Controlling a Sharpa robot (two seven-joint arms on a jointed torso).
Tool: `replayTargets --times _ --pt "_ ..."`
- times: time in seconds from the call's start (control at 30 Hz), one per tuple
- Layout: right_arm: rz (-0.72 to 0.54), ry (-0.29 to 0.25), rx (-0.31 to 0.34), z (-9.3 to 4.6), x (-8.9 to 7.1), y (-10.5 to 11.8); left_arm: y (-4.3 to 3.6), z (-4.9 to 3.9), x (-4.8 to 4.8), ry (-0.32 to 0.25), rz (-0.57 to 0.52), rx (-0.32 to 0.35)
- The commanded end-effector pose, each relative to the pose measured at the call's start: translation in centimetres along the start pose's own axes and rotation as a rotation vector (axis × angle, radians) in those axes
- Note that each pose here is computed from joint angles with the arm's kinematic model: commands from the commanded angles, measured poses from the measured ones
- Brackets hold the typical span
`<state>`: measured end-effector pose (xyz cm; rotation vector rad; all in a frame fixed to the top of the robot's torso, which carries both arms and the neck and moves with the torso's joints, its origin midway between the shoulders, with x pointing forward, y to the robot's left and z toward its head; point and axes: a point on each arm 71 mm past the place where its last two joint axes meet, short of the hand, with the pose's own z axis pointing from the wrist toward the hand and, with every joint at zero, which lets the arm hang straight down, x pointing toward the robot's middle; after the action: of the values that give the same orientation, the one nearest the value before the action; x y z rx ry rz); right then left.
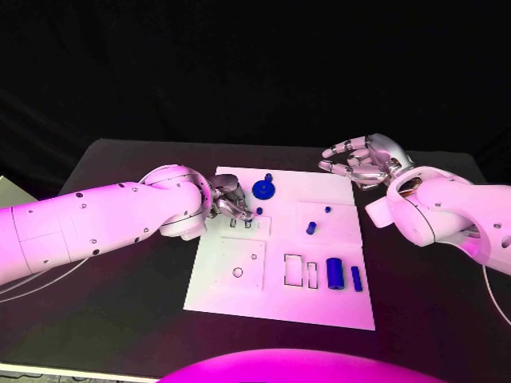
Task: Assemble the parts on the task board
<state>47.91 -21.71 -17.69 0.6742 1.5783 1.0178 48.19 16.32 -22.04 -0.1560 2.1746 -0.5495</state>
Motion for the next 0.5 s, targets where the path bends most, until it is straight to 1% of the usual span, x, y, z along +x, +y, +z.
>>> replayTargets --times 0.03,0.33,0.5 --pt "0.001 0.012 -0.006 -0.01 0.12 0.01 -0.02 0.13 0.12 0.014 0.034 0.002" --pt "0.000 0.011 -0.006 0.01 0.09 -0.01 0.46 0.30 0.51 0.089 0.030 -0.027" --pt "0.000 0.011 -0.006 0.01 0.10 0.00 0.57 0.31 0.62 0.110 0.031 -0.037"
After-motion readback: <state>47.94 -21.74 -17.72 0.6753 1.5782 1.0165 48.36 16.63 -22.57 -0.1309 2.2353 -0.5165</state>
